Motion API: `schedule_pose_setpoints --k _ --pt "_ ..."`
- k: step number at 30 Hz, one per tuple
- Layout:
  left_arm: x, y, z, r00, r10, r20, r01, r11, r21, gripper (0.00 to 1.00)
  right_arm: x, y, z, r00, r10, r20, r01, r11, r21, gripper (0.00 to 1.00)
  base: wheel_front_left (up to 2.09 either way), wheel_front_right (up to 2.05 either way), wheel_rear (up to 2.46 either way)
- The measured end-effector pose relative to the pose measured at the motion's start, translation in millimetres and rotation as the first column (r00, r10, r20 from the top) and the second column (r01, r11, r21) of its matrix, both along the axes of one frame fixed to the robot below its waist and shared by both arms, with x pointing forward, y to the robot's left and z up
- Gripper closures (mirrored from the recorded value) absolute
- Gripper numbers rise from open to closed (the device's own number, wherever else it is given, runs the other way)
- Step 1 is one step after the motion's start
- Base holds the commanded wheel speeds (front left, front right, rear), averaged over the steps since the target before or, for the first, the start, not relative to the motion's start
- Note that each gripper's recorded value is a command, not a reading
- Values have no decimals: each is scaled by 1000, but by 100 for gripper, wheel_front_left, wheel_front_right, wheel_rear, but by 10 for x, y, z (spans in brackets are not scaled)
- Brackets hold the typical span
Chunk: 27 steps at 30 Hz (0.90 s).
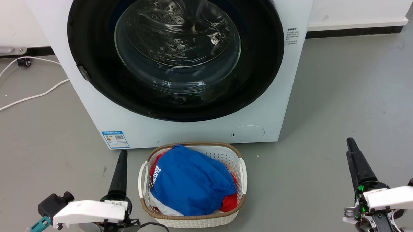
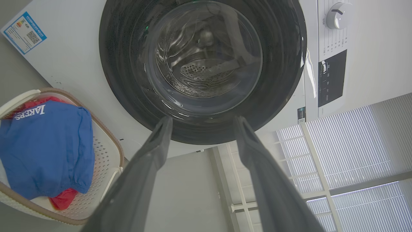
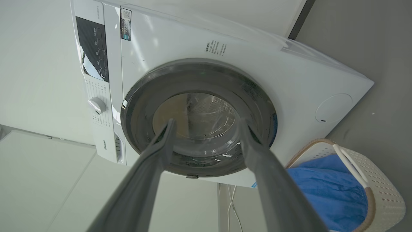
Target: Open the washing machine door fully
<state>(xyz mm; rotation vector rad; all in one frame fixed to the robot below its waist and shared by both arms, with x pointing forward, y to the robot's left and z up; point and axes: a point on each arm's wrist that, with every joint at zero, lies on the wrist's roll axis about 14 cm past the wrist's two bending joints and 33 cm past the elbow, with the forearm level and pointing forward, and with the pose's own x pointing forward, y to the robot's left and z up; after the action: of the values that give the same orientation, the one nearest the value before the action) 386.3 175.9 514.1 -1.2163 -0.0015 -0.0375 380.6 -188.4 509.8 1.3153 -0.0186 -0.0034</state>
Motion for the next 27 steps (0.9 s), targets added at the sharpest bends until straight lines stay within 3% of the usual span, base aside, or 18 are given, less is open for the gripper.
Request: schedule_pose_setpoints --k 8,14,27 --pt "0 -35 53 1000 -13 27 7 977 213 0 -34 -39 -6 1000 -5 -1 4 966 -259 0 0 0 0" --pt "0 -39 67 999 -21 39 7 938 347 0 -30 1 47 1000 12 13 -5 904 -427 0 0 0 0" --pt "-7 -111 75 997 -55 58 11 816 578 0 -46 150 101 997 73 15 -47 761 -647 0 0 0 0"
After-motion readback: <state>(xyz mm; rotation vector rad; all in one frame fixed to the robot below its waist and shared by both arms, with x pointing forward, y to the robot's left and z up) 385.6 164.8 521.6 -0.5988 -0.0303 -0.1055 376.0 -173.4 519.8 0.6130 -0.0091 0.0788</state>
